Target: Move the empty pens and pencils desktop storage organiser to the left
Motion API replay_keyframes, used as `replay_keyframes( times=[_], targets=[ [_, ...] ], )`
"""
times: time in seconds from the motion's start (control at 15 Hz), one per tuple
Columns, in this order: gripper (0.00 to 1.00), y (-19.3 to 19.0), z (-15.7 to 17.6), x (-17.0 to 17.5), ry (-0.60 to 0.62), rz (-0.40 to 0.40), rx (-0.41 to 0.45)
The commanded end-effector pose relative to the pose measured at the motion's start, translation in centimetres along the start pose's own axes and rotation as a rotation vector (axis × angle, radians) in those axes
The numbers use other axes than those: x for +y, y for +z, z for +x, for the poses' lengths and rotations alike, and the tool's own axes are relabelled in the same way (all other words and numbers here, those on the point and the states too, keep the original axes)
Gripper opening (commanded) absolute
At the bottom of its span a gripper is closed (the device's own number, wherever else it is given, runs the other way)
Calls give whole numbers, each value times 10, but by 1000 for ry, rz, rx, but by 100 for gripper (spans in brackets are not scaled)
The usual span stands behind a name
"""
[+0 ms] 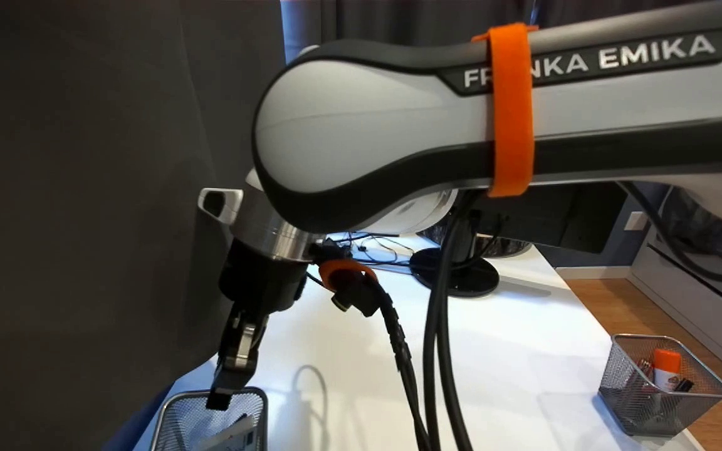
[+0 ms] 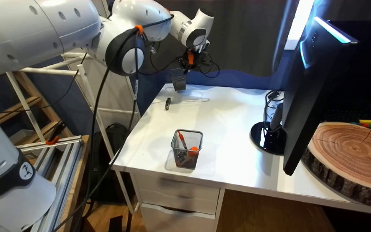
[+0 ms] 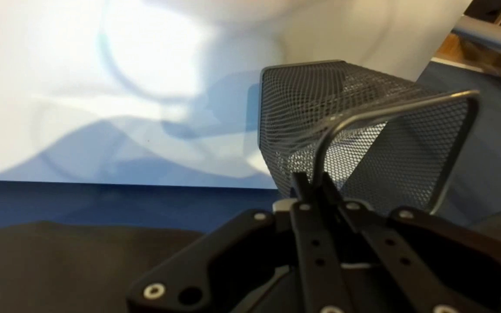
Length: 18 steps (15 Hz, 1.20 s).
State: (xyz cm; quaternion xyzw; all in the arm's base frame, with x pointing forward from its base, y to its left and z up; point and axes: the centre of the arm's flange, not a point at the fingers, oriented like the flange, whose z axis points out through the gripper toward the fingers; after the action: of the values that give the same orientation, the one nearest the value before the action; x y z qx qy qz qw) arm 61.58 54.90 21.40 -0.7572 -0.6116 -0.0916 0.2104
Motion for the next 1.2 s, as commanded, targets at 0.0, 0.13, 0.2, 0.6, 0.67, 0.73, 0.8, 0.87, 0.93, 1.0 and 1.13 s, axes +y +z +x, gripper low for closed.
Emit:
replay_keyframes(
  times=[0.0,0.13,0.2,0.6,0.67,0.73,0.8,0.87,0.93,1.0,1.13],
  targets=[
    [2,6,7,-5,48,53,60],
    [2,9,7,-8,105,97,59],
    [2,10,6,-9,140,113,56],
    [2,29,-2,-12,292,154,-7],
    [2,34,-3,-13,298,164,-33],
    [2,37,-5,-15,303,171,-58],
    [2,39,-6,-17,307,175,-76],
    [2,40,-7,-19,310,181,-96],
    [2,42,-9,-20,314,186,-108],
    [2,43,-10,-21,318,186,-121],
    [32,44,-12,-21,337,184,-130]
  ],
)
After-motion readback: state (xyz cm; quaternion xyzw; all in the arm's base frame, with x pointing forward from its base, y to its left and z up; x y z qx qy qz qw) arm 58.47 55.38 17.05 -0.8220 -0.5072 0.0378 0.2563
